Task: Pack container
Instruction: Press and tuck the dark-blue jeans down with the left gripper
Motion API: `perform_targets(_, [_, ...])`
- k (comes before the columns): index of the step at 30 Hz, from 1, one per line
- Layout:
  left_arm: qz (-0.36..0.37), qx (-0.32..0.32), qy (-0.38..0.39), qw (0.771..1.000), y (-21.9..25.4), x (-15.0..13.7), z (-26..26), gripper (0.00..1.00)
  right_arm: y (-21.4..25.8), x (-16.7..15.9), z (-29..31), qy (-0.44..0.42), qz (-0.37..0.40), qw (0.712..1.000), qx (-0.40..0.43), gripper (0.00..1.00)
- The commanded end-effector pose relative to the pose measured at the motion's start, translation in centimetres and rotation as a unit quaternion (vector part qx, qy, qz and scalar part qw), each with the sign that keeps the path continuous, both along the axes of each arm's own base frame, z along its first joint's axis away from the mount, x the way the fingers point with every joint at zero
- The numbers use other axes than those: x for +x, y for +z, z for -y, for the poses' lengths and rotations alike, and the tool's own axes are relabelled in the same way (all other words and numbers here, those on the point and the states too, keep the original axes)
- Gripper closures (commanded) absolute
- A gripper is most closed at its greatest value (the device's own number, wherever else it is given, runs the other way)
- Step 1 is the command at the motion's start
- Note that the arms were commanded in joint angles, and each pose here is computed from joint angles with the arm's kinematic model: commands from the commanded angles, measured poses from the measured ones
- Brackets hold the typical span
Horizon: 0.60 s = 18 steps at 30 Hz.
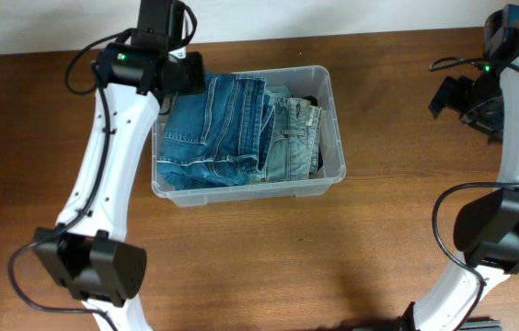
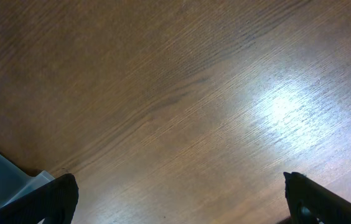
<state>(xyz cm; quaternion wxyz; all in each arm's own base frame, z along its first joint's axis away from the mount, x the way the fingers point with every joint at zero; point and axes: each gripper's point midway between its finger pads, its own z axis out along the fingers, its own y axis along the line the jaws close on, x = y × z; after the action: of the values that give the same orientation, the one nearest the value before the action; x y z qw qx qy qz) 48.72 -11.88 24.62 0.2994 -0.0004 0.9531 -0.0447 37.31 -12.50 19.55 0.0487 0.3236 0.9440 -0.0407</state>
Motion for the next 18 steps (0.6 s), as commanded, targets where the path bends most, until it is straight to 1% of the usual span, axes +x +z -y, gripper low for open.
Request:
perform_targets(1, [-0.027, 0.000, -0.034, 0.999, -3.4, 1.4, 1.2, 0.85, -0.1, -0.1, 0.1, -0.007, -0.002, 1.000, 0.001, 0.01])
perform_targets(2, [-0.036, 0.001, -0.035, 0.999, -4.3, 1.5, 1.3, 0.90, -0.1, -0.1, 0.1, -0.007, -0.002, 1.000, 0.001, 0.02])
perform_targets(5, [-0.062, 0.007, -0.034, 0.997, -7.1, 2.0, 1.4, 0.98, -0.1, -0.1, 0.1, -0.007, -0.002, 1.000, 0.000, 0.01])
perform_targets(6, [-0.072, 0.010, -0.034, 0.997, -8.2, 2.1, 1.4, 0.99, -0.1, -0.1, 0.1, -0.007, -0.002, 1.000, 0.001, 0.02])
perform_targets(11, [-0.115, 0.020, -0.035, 0.992, -12.5, 2.2, 1.5, 0.99, -0.1, -0.1, 0.1, -0.007, -0.002, 1.000, 0.001, 0.02])
perform_targets(15, [-0.163, 0.028, -0.036, 0.985, -15.1, 1.0, 1.2, 0.99, -0.1, -0.1, 0.1, -0.007, -0.002, 1.000, 0.000, 0.01])
perform_targets(18, [-0.185, 0.033, -0.036, 0.982, -15.6, 0.0, 1.0, 0.99, -0.1, -0.1, 0.1, -0.007, -0.002, 1.000, 0.000, 0.02])
